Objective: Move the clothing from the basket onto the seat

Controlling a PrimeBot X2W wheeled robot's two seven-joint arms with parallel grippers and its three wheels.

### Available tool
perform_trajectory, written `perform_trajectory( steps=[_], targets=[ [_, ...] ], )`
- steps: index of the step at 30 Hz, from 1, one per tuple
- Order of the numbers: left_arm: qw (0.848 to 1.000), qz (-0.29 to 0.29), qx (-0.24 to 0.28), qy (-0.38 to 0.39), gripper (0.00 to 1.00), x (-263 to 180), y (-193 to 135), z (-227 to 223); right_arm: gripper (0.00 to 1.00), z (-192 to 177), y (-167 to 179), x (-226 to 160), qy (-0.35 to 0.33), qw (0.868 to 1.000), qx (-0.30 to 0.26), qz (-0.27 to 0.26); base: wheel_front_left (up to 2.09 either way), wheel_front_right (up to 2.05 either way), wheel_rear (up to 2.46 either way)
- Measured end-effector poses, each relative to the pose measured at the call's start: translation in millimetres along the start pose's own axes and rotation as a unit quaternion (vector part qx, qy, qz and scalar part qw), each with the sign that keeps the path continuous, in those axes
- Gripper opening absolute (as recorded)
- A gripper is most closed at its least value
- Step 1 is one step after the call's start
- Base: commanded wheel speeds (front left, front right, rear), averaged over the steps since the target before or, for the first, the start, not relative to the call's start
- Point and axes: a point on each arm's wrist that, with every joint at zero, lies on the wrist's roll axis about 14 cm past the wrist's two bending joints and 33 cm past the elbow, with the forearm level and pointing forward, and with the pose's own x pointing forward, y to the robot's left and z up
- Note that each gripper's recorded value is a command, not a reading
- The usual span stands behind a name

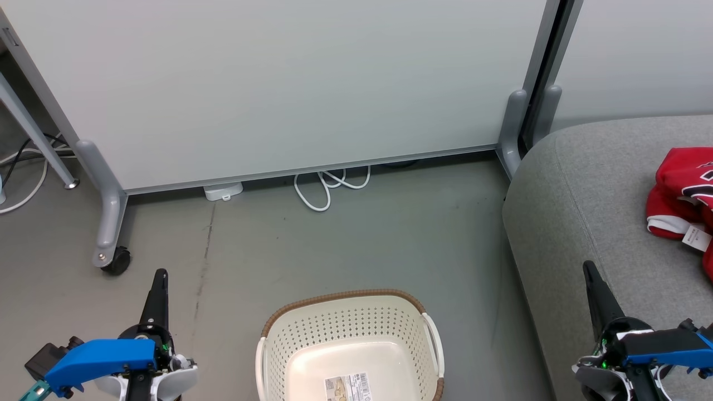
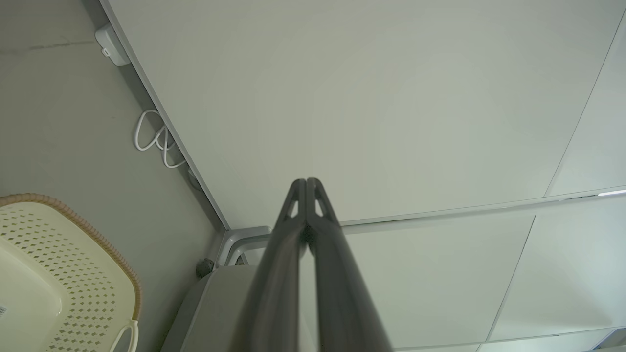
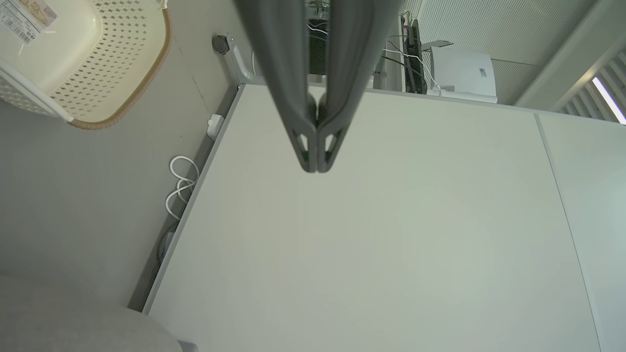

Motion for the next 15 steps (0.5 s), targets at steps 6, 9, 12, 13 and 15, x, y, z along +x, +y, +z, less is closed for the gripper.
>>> perform_trajectory(
  steps=[6,9,12,13,15],
  targets=[
    [1.0,-0.005,-0.02,0.0,0.0,0.8,-3.0,0.9,0.0,0.9,1.4,0.0,0.0,1.0,0.021,0.003,0.0,0.0,0.0],
    [1.0,-0.009,-0.029,0.0,0.0,1.9,-5.6,1.5,0.0,1.2,2.4,0.0,0.0,0.999,0.031,0.005,0.0,0.0,0.0],
    [0.999,-0.012,-0.037,0.0,0.0,2.2,-7.0,2.2,0.0,1.7,3.2,0.0,0.0,0.999,0.042,0.007,0.0,0.0,0.0],
    [0.999,-0.013,-0.04,0.0,0.0,2.3,-7.4,2.3,0.0,2.0,3.4,0.0,-0.001,0.999,0.046,0.008,0.0,0.0,0.0],
    [0.999,-0.015,-0.047,-0.001,0.0,2.7,-8.5,2.9,0.0,2.3,3.9,0.0,-0.001,0.999,0.052,0.009,0.0,0.0,0.0]
  ],
)
